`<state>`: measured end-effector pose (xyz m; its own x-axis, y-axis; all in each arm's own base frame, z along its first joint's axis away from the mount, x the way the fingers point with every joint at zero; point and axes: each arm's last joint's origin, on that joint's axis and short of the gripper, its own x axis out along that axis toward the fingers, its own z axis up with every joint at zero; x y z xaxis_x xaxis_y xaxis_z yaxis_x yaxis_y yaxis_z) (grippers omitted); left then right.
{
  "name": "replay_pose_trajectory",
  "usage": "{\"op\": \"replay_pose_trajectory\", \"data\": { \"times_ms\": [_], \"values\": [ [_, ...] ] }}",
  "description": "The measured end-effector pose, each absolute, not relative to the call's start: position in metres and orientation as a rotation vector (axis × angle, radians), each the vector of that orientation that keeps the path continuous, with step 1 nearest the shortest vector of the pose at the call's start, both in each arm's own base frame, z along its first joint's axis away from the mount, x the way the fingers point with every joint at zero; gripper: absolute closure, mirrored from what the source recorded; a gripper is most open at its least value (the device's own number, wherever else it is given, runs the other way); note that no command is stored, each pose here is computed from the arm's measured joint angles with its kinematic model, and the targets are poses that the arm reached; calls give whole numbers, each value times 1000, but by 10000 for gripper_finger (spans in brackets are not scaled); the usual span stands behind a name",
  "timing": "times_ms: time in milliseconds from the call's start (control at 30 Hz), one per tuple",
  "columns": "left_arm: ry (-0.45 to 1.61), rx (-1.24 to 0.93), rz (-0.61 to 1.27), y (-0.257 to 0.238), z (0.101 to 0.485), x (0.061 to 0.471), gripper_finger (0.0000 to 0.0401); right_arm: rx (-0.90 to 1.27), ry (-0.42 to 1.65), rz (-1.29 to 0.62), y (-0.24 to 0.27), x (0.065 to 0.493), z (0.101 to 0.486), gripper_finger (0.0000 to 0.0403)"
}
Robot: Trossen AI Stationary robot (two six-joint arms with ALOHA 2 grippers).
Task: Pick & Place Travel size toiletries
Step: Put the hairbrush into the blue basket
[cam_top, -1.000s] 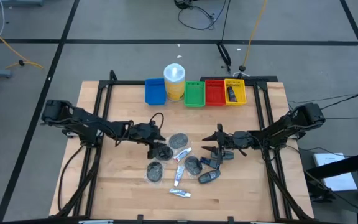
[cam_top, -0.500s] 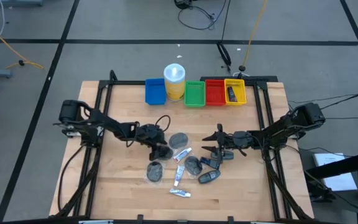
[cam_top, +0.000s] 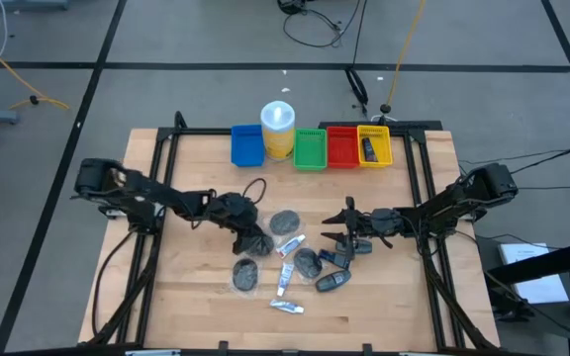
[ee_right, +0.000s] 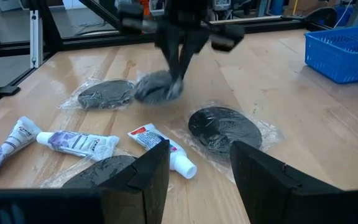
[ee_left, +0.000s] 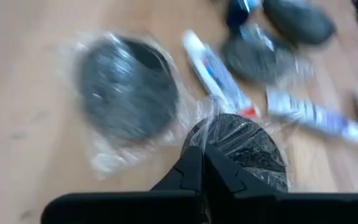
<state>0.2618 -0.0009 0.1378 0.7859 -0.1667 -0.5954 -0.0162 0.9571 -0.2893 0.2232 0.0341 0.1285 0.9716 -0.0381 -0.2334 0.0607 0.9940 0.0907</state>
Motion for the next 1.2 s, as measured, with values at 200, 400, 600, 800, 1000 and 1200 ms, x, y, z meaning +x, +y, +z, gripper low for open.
{"op": "replay_pose_trajectory", "data": {
  "times_ms": [200,400,600,800,1000,1200],
  "values": [
    [514,-347,263,8,179,243,400,102,234,-51,34,223,128,243],
    [318,-263,737,32,201,228,400,105,233,-52,34,223,128,243],
    [197,-267,1149,86,202,216,399,99,233,-57,33,223,128,243],
    [38,-401,1188,144,192,215,399,99,231,-68,31,224,129,243],
    [61,-518,1198,170,160,220,394,99,230,-68,31,224,129,243],
    [89,-535,1214,184,148,235,393,100,230,-68,31,224,129,243]
  ]
}}
